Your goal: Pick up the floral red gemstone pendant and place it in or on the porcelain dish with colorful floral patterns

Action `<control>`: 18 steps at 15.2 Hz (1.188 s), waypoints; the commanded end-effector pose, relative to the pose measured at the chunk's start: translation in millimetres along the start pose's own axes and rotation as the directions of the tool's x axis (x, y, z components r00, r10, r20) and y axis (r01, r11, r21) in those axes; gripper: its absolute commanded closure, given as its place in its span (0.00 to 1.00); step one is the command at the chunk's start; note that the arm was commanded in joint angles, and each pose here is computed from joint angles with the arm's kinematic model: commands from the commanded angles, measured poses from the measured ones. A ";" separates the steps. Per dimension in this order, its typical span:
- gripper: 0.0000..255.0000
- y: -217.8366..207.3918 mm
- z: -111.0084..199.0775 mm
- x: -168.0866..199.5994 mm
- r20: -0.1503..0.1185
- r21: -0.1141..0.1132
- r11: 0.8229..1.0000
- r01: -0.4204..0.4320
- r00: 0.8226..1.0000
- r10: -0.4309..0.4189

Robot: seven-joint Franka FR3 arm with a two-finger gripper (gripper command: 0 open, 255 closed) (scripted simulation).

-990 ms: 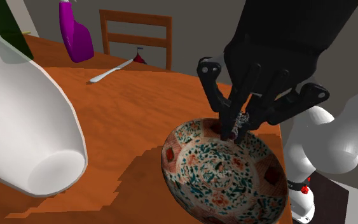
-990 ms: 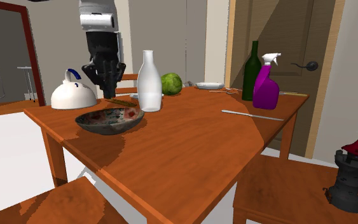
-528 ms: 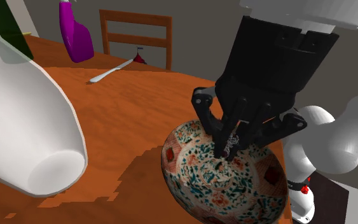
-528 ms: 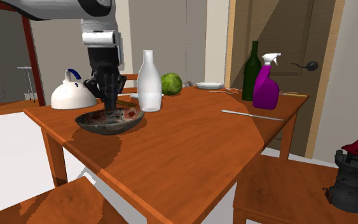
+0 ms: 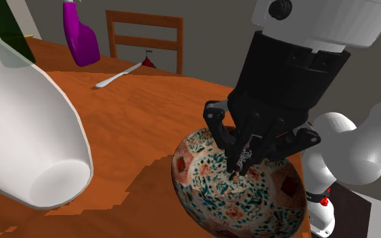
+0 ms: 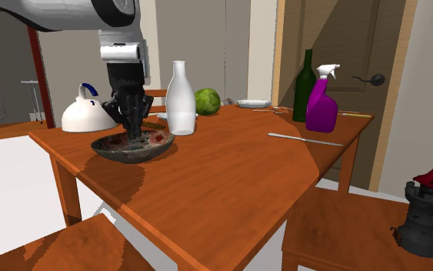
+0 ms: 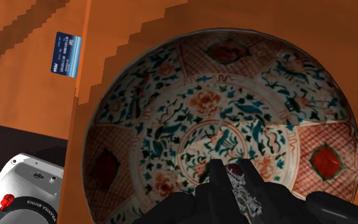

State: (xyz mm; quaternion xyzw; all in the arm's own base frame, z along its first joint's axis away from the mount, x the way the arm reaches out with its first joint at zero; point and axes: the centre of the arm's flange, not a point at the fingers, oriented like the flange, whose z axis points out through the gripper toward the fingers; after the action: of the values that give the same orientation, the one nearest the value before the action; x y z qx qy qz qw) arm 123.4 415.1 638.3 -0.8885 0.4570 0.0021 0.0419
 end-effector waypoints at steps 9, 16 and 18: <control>0.00 0.0 -26.3 0.0 0.000 0.000 1.000 0.000 1.000 0.000; 0.00 0.0 -49.9 0.0 0.000 0.000 1.000 0.000 1.000 0.000; 0.00 0.0 -49.9 0.0 0.000 0.000 1.000 0.000 1.000 0.000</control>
State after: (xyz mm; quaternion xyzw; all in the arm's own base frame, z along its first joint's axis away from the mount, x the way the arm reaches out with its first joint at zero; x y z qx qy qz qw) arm 121.7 411.2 687.9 -0.8885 0.4570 0.0021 0.0419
